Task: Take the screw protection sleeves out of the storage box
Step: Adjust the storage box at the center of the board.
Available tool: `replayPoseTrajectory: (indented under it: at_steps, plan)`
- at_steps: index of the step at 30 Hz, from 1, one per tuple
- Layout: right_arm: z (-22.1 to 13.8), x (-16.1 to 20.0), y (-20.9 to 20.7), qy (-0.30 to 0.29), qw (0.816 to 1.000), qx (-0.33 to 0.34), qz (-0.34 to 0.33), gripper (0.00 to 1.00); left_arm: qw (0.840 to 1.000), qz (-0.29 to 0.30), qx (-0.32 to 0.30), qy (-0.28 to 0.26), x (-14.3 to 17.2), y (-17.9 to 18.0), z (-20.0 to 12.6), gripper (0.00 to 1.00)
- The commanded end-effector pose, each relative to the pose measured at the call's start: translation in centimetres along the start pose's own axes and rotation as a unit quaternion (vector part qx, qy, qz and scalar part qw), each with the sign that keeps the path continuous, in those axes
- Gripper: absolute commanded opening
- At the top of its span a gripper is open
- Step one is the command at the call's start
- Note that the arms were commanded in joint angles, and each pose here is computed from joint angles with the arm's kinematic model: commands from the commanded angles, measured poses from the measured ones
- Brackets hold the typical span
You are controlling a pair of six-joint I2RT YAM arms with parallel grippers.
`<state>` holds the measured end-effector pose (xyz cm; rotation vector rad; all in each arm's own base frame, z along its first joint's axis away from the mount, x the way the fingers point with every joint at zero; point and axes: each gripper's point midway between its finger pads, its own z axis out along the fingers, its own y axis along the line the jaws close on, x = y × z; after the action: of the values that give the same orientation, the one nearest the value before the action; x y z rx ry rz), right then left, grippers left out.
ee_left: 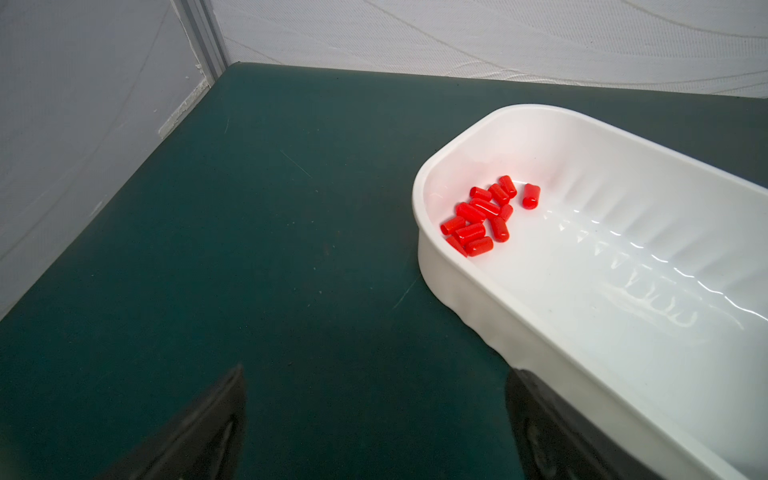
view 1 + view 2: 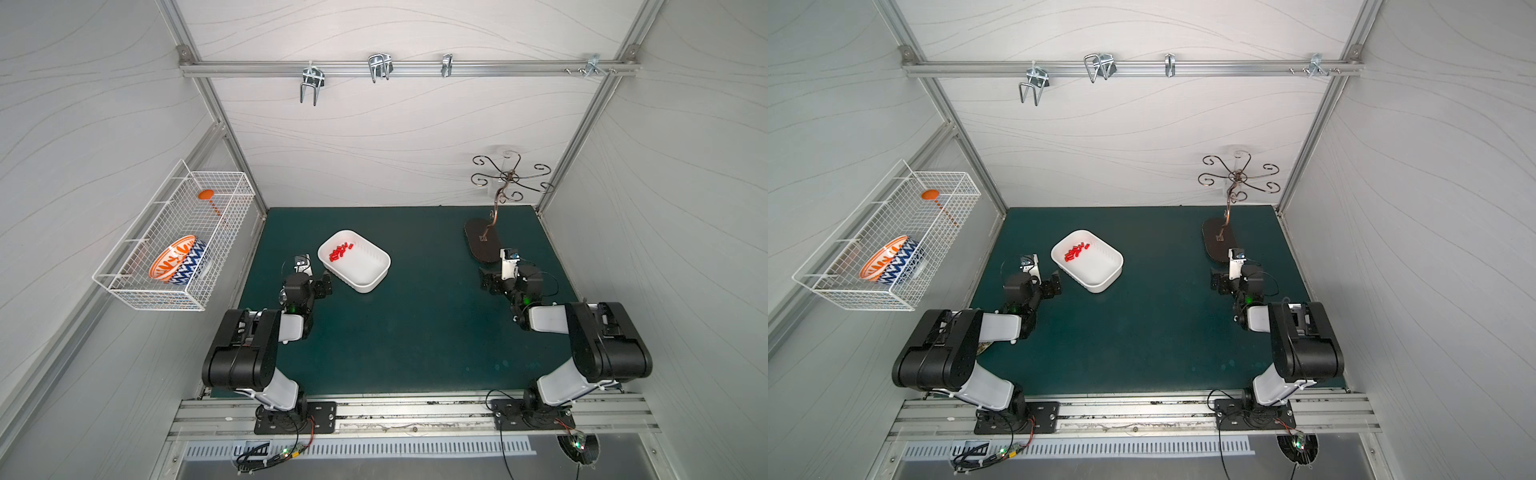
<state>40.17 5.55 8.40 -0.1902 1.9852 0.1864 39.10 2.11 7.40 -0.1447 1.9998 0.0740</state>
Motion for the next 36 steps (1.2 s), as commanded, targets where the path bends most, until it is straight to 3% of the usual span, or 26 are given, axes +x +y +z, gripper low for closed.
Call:
replayPoseTrajectory:
  at_steps: [1,6,9,14,17,20,23,25,28,36]
  plan:
    - [-0.5,-1.2,-0.3,0.009,1.000,0.009,0.002,0.99,0.999,0.004,0.006,-0.036,-2.2,-0.4,0.0,1.00]
    - [-3.0,-5.5,-2.0,0.001,0.999,0.020,0.049,0.99,0.999,0.016,0.032,-0.016,-3.6,-1.2,-1.3,1.00]
    - [-4.9,-7.6,-2.5,0.028,0.998,0.015,0.057,0.99,0.999,0.002,0.049,0.007,-4.9,-0.9,-2.3,1.00]
    - [-7.9,-10.9,-2.1,0.075,0.996,-0.018,0.042,0.99,0.991,0.039,0.100,0.085,-6.9,-2.0,-5.5,1.00]
    - [-9.7,-12.6,0.9,0.076,0.991,-0.105,0.024,0.99,0.974,0.074,0.170,0.134,-7.5,-4.2,-7.7,0.99]
    - [-12.1,-13.6,6.7,0.068,0.961,-0.268,-0.024,0.99,0.955,0.077,0.223,0.180,-7.4,-6.0,-9.4,1.00]
    - [-12.9,-11.7,11.7,0.084,0.931,-0.343,-0.098,0.99,0.935,0.088,0.284,0.195,-7.1,-8.5,-10.6,1.00]
    - [-13.2,-9.0,14.6,0.107,0.909,-0.374,-0.147,0.99,0.912,0.136,0.325,0.212,-6.1,-10.7,-11.6,0.99]
    - [-13.8,-6.5,17.3,0.117,0.883,-0.421,-0.172,0.99,0.889,0.215,0.323,0.243,-4.2,-13.3,-11.5,0.92]
    - [-13.1,-3.6,19.1,0.169,0.859,-0.457,-0.155,0.99,0.848,0.307,0.344,0.263,-1.5,-19.3,-8.6,0.91]
